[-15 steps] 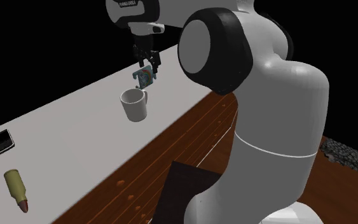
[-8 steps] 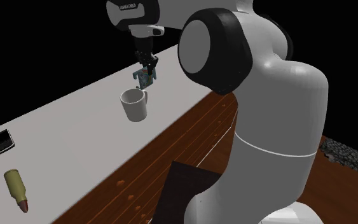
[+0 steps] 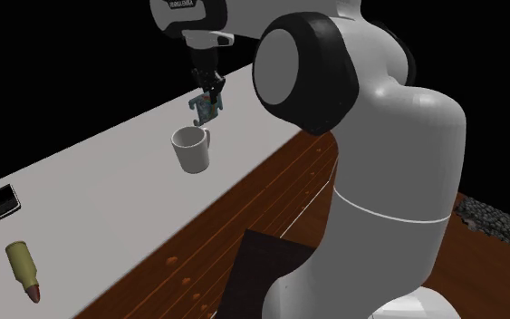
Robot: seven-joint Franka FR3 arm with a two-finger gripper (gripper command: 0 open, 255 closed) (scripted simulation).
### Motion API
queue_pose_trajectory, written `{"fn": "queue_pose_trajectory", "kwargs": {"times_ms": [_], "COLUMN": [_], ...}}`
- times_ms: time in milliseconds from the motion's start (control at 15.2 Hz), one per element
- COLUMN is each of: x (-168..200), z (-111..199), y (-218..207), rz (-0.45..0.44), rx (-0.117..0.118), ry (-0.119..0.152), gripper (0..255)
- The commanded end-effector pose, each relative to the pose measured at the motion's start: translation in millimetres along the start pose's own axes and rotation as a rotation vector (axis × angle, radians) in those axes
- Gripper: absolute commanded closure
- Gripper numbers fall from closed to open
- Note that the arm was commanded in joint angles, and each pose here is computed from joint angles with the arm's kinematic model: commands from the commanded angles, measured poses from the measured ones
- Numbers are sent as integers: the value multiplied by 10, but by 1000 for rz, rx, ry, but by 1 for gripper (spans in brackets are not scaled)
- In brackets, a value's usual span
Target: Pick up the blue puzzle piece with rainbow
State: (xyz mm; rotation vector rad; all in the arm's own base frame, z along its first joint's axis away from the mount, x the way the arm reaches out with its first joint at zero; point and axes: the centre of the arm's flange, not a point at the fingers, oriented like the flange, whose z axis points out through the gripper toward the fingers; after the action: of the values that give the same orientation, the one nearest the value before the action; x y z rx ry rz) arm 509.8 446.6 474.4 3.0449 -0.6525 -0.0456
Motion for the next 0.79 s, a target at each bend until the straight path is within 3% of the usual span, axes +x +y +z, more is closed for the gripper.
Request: {"fn": "queue_pose_trajectory", "kwargs": {"times_ms": [0, 726], "x": [-7, -20], "z": [-99, -680], "y": [9, 28], "rz": [0, 0], "rx": [0, 0], "ry": [0, 0], "gripper": [255, 255]}}
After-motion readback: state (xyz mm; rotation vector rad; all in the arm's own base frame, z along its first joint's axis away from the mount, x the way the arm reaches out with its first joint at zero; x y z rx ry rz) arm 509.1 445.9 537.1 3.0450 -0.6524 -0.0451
